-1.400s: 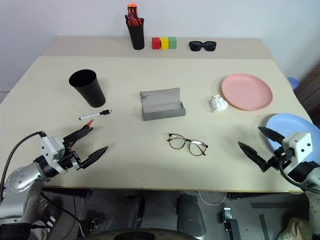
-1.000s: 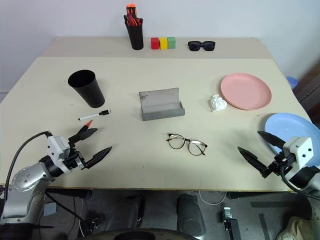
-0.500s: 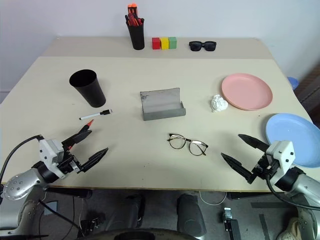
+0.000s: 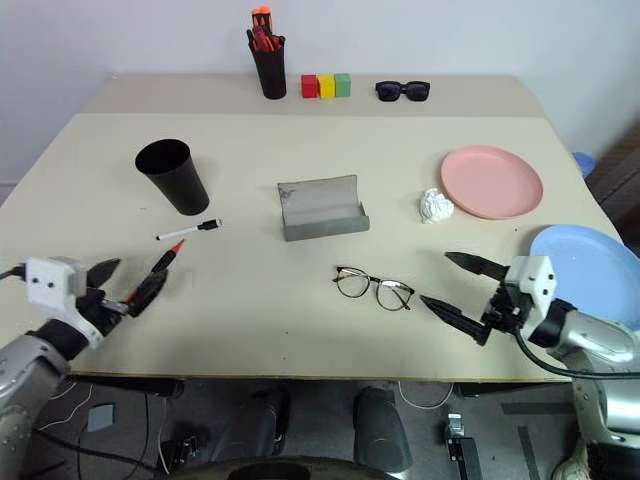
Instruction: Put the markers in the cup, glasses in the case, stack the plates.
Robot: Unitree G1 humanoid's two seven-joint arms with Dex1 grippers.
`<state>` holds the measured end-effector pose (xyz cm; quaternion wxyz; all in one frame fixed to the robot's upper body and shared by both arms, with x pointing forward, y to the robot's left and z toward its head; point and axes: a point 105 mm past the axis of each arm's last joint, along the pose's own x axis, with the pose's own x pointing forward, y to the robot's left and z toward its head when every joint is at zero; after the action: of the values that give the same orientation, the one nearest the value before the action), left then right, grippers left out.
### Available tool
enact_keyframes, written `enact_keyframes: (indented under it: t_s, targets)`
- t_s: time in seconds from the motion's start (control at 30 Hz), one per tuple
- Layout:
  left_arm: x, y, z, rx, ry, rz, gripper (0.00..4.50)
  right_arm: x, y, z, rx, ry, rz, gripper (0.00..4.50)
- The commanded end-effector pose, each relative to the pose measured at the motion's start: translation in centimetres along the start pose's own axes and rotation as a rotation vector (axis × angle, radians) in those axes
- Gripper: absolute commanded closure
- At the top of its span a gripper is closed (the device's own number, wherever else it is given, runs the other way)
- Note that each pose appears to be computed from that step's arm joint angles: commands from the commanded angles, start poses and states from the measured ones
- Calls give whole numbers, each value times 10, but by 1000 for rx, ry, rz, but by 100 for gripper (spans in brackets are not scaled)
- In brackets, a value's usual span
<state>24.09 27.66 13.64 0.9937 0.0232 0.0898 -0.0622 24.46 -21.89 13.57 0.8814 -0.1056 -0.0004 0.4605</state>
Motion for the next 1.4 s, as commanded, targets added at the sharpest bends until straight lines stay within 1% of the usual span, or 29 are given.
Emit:
enact_keyframes:
  t_s: [0.03,0.13,0.23,0.27,0.33,0.53,0.6,0.8,0.9,1.0,1.1,1.2,1.23,1.3,1.33,1.37,1.4]
  targets:
    - [-6,15,9,-7,92,61,0,12,4,14,-58,-30,66,2]
    - [2,17,17,-7,154,34,0,24,6,22,-77,-59,118,2]
    - [5,17,18,10,237,6,0,31,6,27,-91,-78,142,2]
    - [7,19,12,7,307,10,0,34,7,29,-93,-89,151,2]
    - [12,21,14,2,322,12,0,38,8,30,-95,-100,161,2]
    - [19,21,4,-3,477,2,0,38,7,24,-90,-106,155,2]
    - [24,22,4,-33,507,0,0,38,6,22,-91,-108,148,2]
    - [37,28,9,-41,568,28,0,35,8,19,-92,-115,140,2]
    - [45,28,7,-64,611,29,0,33,8,18,-93,-115,134,2]
    - [53,17,2,-40,649,-10,0,30,9,17,-95,-115,129,2]
    - [56,7,-6,-13,699,-50,82,29,8,16,-101,-113,117,0]
    - [61,-5,-7,-13,710,-93,230,29,8,16,-104,-112,109,0]
    - [61,-6,-7,-14,712,-97,274,29,9,16,-105,-112,106,0]
    - [62,-8,-7,-19,713,-107,387,29,9,16,-106,-111,102,0]
    - [62,-9,-7,-24,713,-111,435,29,9,16,-106,-110,101,0]
    - [62,-10,-7,-29,713,-115,448,30,9,16,-107,-110,99,0]
    - [61,-13,-6,-29,706,-134,448,30,9,16,-108,-109,94,0]
